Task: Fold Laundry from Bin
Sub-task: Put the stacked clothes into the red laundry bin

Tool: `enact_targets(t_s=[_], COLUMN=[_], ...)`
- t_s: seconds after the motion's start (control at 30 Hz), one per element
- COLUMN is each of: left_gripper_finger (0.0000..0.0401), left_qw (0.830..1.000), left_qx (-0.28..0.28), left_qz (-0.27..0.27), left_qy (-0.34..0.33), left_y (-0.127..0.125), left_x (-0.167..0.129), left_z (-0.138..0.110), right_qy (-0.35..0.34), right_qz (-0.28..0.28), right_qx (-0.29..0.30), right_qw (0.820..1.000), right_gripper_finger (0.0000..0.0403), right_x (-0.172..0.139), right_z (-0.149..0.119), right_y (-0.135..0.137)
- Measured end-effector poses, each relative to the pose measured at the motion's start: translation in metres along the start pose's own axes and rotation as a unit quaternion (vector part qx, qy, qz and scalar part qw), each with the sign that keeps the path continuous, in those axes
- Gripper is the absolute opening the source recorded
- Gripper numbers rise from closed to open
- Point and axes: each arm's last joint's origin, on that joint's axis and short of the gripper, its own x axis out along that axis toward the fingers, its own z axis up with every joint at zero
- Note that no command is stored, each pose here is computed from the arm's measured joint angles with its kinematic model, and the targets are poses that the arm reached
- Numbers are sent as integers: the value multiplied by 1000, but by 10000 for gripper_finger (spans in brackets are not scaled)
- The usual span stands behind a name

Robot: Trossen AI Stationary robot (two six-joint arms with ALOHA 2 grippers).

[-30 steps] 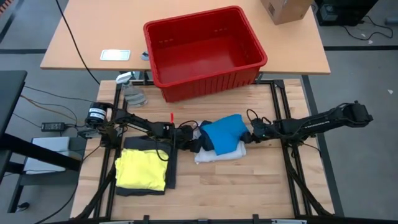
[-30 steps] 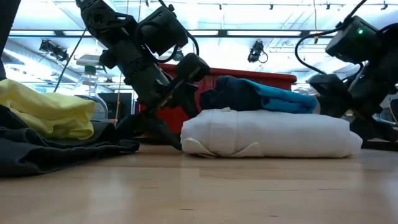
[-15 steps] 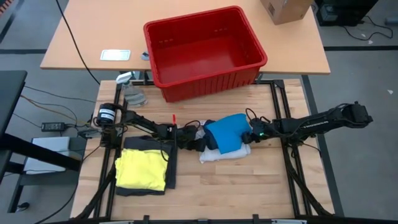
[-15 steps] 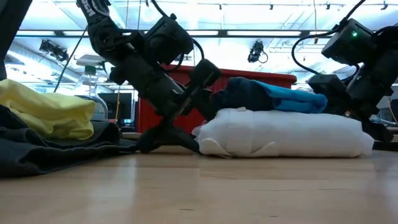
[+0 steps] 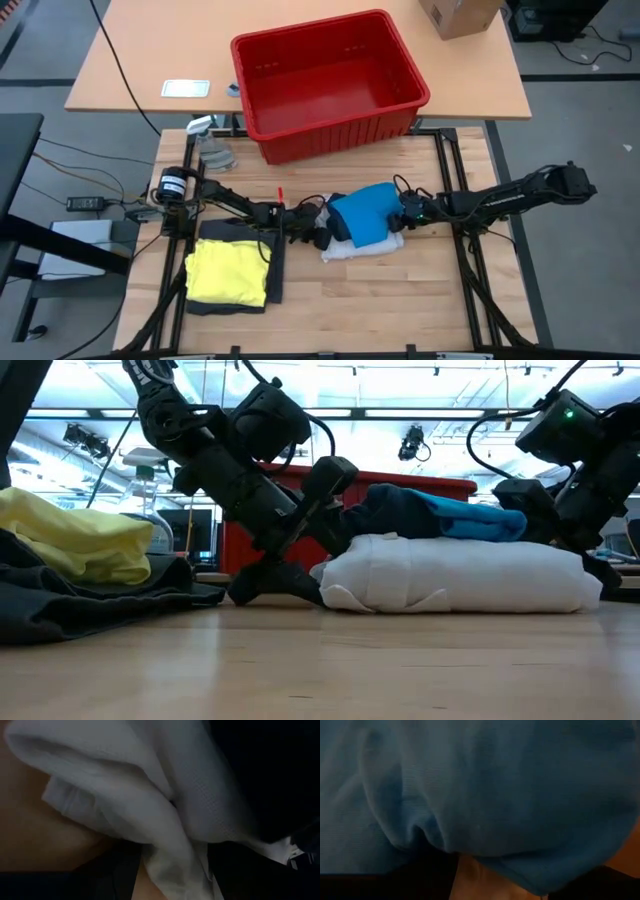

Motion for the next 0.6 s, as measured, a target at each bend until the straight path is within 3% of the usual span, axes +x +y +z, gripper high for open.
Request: enact_targets(t_s=[0.4,0.6], left_gripper_finger=[229,192], left_qw=[1000,999], left_qx=[1,25], left_qz=[12,24], left_qy=[-25,-42], left_y=[1,1], left_x=[0,0], left_z=[1,0], right_qy=[-9,-16], right_qz=[44,73], right_qx=[-39,-62], right_qw=[998,995], right_gripper_finger=[256,251], right_x=[17,31], right_z=[2,2], right_y=[10,15])
